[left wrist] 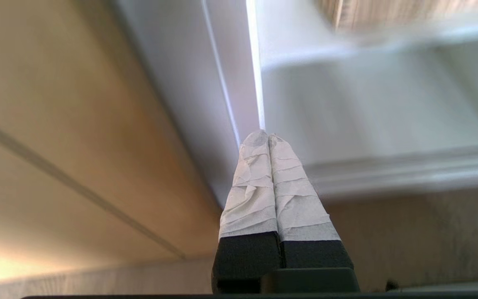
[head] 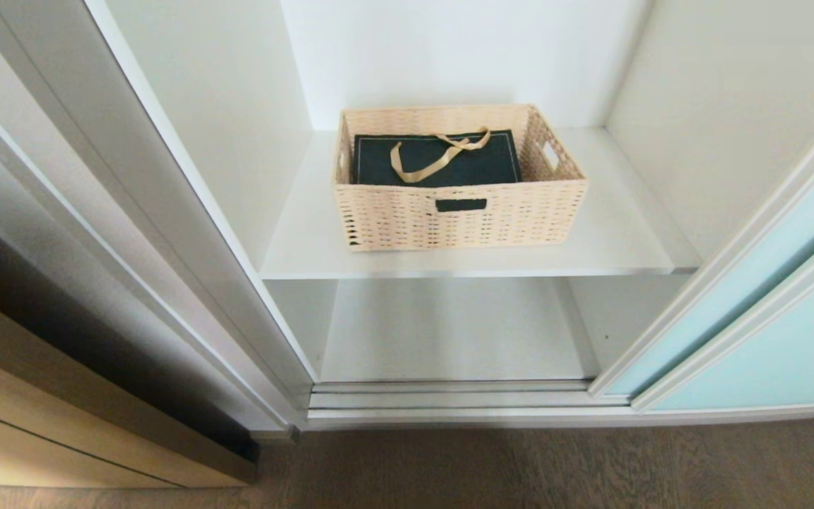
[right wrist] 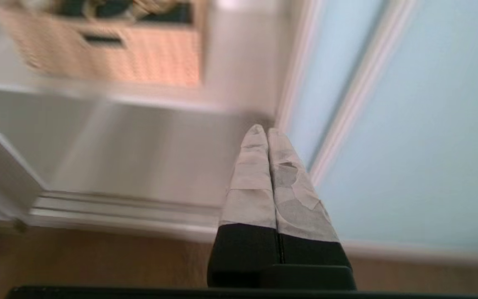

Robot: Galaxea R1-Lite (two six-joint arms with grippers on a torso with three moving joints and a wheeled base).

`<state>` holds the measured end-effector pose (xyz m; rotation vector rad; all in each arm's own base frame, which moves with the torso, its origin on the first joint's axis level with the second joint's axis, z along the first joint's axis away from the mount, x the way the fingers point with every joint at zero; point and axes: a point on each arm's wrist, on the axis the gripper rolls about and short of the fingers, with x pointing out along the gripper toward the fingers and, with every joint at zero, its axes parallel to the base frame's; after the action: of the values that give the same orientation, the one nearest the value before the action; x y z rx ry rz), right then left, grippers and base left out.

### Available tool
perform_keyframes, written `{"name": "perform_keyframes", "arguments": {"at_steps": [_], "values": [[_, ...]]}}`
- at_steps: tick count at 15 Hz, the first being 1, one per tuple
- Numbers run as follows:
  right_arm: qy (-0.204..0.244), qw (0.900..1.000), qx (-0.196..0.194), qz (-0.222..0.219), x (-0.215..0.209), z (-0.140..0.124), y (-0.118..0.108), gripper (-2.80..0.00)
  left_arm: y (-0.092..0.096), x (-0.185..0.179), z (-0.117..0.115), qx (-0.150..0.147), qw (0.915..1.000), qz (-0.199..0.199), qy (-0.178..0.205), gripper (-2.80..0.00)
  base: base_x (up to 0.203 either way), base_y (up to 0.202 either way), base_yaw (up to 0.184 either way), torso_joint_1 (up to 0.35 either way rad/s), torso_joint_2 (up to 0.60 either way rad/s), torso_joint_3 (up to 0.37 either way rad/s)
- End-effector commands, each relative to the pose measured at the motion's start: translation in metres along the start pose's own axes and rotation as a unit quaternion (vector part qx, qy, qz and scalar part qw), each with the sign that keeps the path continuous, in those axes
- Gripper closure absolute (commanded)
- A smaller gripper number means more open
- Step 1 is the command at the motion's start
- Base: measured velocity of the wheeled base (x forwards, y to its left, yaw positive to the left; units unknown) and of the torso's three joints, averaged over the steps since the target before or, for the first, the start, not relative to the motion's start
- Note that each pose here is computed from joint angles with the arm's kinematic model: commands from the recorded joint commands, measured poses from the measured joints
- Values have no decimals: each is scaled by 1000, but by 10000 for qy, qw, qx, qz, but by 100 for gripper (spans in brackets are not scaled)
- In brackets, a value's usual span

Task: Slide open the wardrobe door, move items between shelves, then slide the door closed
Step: Place the basket on the lower shelf

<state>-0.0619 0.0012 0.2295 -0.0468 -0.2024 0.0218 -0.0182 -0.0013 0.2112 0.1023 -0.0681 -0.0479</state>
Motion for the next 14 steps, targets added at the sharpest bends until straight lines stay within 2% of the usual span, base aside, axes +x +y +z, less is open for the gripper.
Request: {"name": "perform_keyframes", "arguments": {"at_steps": [1,4,6,9,11,14], "values": [[276,9995,-20,137,33,40,-2,0,6,38,43,-13,9997,-50,237,0,0,0,0,0,0,0],[634,9957,-1,677,73,87,-4,0,13,79,94,-10,9996,-253,160,0,0,0,0,0,0,0],[857,9901,56,1106,105,104,-3,0,15,109,111,-10,9985,-496,241,0,0,0,0,0,0,0],[1297,9818,207,1373,165,110,-3,0,11,164,126,-32,9944,-962,425,0,0,0,0,0,0,0],[1536,9745,454,1572,204,110,1,0,-2,202,132,-57,9893,-1358,527,0,0,0,0,0,0,0],[1842,9612,703,1931,252,105,19,0,-24,252,133,-86,9837,-1667,667,0,0,0,0,0,0,0]]}}
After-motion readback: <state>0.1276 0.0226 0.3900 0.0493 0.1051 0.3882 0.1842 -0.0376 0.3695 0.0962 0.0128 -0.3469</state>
